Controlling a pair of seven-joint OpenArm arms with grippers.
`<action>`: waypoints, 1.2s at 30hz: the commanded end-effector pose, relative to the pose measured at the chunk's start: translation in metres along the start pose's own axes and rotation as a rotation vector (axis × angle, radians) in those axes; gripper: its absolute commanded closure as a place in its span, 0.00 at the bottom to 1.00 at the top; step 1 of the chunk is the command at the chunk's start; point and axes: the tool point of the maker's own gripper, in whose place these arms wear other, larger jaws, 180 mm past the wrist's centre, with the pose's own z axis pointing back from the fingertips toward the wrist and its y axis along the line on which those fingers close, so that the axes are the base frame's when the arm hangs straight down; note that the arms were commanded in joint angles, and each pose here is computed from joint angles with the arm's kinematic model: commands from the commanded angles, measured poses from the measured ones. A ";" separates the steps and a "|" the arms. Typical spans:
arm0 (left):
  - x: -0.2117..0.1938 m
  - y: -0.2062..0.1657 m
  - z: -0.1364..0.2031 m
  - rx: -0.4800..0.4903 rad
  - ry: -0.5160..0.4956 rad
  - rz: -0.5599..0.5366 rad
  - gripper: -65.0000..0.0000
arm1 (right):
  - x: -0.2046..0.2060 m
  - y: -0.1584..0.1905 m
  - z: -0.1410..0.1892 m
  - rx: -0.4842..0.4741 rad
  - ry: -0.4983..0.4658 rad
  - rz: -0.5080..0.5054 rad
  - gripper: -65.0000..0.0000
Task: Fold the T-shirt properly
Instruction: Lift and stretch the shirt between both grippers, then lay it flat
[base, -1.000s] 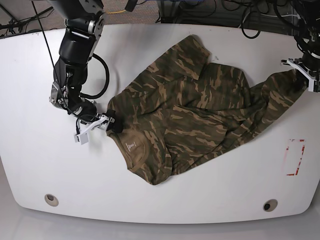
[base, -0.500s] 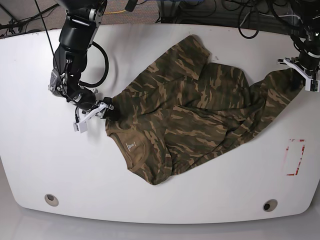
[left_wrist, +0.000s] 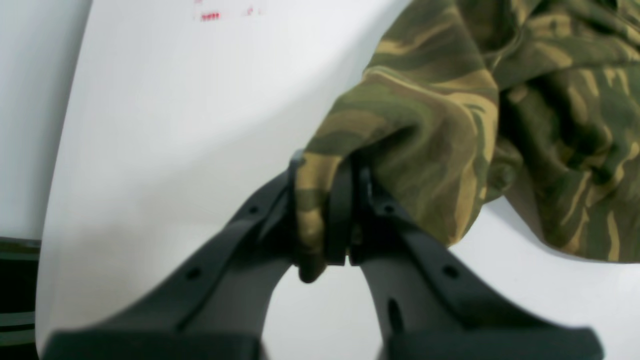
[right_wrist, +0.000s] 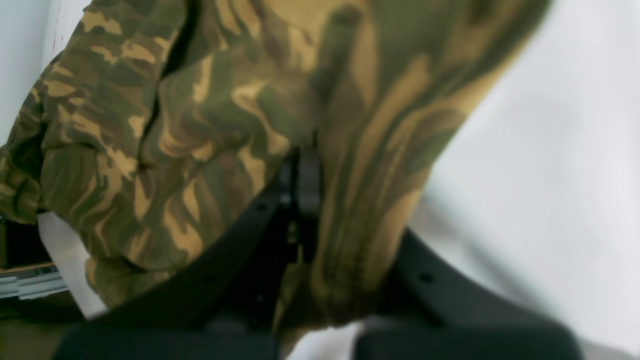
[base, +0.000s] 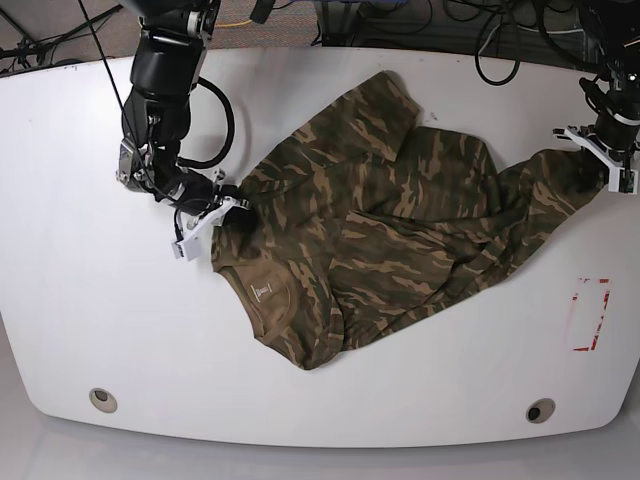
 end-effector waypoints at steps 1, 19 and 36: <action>0.014 0.007 0.003 0.013 -0.046 -0.013 0.94 | 0.017 -0.008 0.019 -0.060 -0.015 0.086 1.00; 0.016 0.034 0.002 0.087 0.062 0.130 0.94 | 0.038 0.014 0.092 -0.153 -0.123 0.374 1.00; 0.113 0.033 -0.005 0.003 -0.102 0.082 0.94 | 0.127 0.035 0.128 -0.191 -0.255 0.634 1.00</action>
